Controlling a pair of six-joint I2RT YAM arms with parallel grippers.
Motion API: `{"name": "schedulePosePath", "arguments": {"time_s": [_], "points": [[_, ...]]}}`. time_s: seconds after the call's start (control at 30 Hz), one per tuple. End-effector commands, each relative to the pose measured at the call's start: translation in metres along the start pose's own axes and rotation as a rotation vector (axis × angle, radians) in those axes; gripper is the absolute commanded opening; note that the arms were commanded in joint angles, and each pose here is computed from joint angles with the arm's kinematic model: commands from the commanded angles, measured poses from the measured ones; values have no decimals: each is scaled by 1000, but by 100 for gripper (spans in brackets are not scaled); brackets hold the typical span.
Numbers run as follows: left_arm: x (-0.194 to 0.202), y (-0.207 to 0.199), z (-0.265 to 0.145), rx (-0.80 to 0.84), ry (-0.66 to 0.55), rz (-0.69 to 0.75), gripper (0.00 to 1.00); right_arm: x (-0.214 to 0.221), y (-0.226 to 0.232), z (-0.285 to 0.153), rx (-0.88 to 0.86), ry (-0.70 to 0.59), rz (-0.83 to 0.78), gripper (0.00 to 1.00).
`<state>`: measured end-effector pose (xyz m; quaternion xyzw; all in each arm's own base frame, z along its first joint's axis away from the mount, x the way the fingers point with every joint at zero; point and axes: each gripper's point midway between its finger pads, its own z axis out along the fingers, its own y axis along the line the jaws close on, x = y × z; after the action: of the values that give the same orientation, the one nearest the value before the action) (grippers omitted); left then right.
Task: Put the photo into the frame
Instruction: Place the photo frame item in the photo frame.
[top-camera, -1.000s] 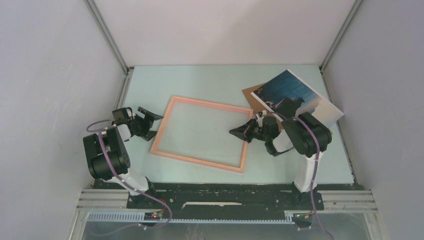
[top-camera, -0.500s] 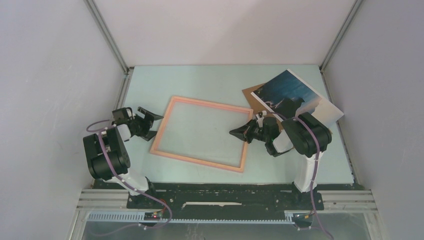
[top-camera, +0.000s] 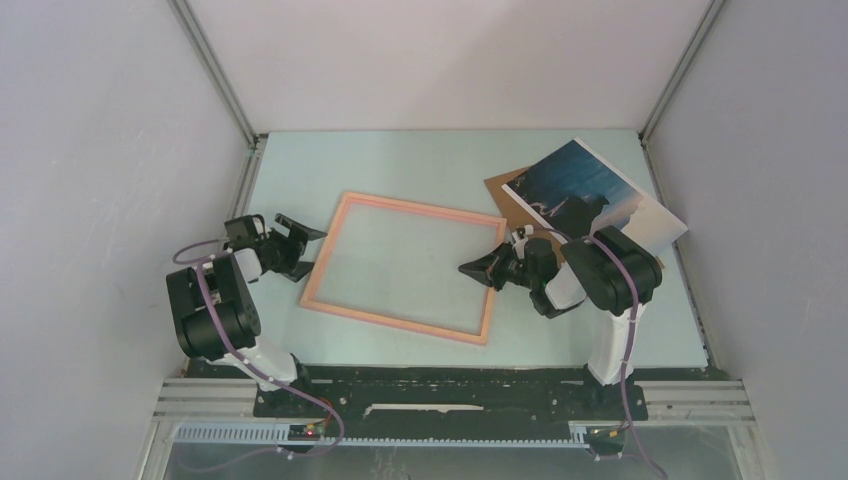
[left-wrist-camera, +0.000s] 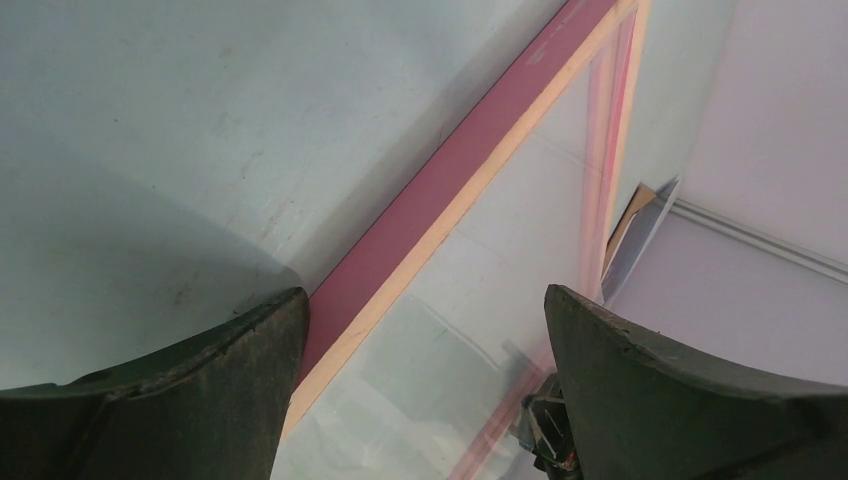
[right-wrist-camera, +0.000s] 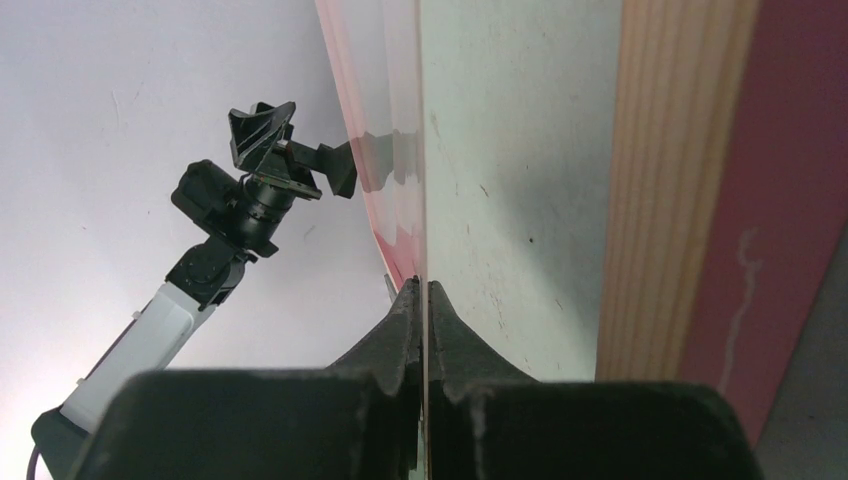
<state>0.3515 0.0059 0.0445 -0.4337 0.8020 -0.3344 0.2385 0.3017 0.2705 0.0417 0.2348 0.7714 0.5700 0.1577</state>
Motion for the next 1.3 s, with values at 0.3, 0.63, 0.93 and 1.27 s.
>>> {"name": "schedulePosePath", "arguments": {"time_s": [0.3,0.63,0.93,1.27], "points": [[17,9,2,-5,59,-43,98,6,8,-1,-32,3,-53,0],[16,10,2,-8,58,-47,97,9,3,-1,-26,2,-48,0],[17,10,2,-7,60,-46,98,6,2,-2,-26,0,-50,0],[17,11,2,-8,60,-47,98,5,9,6,-47,25,-94,0]]}}
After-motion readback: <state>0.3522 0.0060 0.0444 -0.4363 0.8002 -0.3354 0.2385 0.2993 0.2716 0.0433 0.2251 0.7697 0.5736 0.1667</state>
